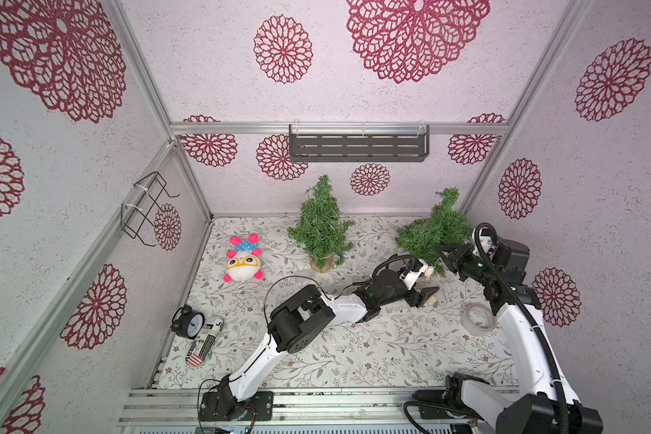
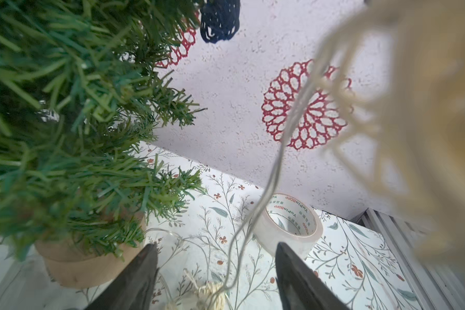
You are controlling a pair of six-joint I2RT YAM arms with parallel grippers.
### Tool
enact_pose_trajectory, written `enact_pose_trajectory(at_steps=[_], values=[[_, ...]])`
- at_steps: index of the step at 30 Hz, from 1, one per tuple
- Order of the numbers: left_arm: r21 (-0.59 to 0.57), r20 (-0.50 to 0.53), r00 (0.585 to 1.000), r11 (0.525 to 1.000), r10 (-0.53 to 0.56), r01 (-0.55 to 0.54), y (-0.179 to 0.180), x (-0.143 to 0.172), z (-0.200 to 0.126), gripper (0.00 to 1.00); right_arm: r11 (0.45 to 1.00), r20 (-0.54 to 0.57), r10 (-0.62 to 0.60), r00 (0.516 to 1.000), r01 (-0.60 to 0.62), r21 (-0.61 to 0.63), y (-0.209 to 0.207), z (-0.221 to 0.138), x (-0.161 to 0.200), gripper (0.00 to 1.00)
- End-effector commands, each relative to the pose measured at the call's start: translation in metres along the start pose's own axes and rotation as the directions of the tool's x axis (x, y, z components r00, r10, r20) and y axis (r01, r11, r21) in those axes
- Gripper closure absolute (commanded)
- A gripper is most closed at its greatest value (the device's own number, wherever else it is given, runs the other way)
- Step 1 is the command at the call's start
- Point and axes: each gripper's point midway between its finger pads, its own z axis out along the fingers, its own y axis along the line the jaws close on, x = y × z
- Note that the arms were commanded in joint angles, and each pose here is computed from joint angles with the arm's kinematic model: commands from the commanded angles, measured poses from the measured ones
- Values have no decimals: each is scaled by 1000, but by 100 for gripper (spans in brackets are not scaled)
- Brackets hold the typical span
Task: Wrap string light around the christmas tree
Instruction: Wrap the light string around the Christmas tree.
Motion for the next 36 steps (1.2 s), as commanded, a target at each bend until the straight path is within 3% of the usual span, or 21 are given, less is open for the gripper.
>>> enact_pose_trajectory(at_steps=[1,4,9,14,18,20,24,30,36], values=[[21,26,1000,1000,14,-15,-8,-6,3,44,998,14,-28,1000,29,-50,17,-6,-2,100],[43,26,1000,999,-12,11,-11,-13,-8,69,999,29,-38,999,39,-36,17,-8,-7,100],[69,-3,999,997,-33,33,-20,-25,-43,100,999,44,-37,998,37,-6,7,-8,-11,100],[55,-56,998,998,-21,24,-25,-41,-76,100,1000,53,-9,999,10,-4,-2,-6,-11,100],[37,-91,994,997,-58,62,-11,-20,-62,69,999,66,1,998,1,-37,6,-8,-12,100],[26,-97,993,997,-64,66,-2,-12,-51,48,999,62,1,998,2,-48,13,-11,-11,100],[44,-92,995,998,-29,33,0,1,-32,26,997,64,13,998,-7,-79,25,-18,-9,100],[83,-56,998,996,-16,21,-9,-1,-4,24,991,67,50,996,-42,-127,31,-20,-7,100],[41,-61,998,999,-20,22,-2,7,10,34,989,51,32,998,-25,-147,42,-23,-6,100]])
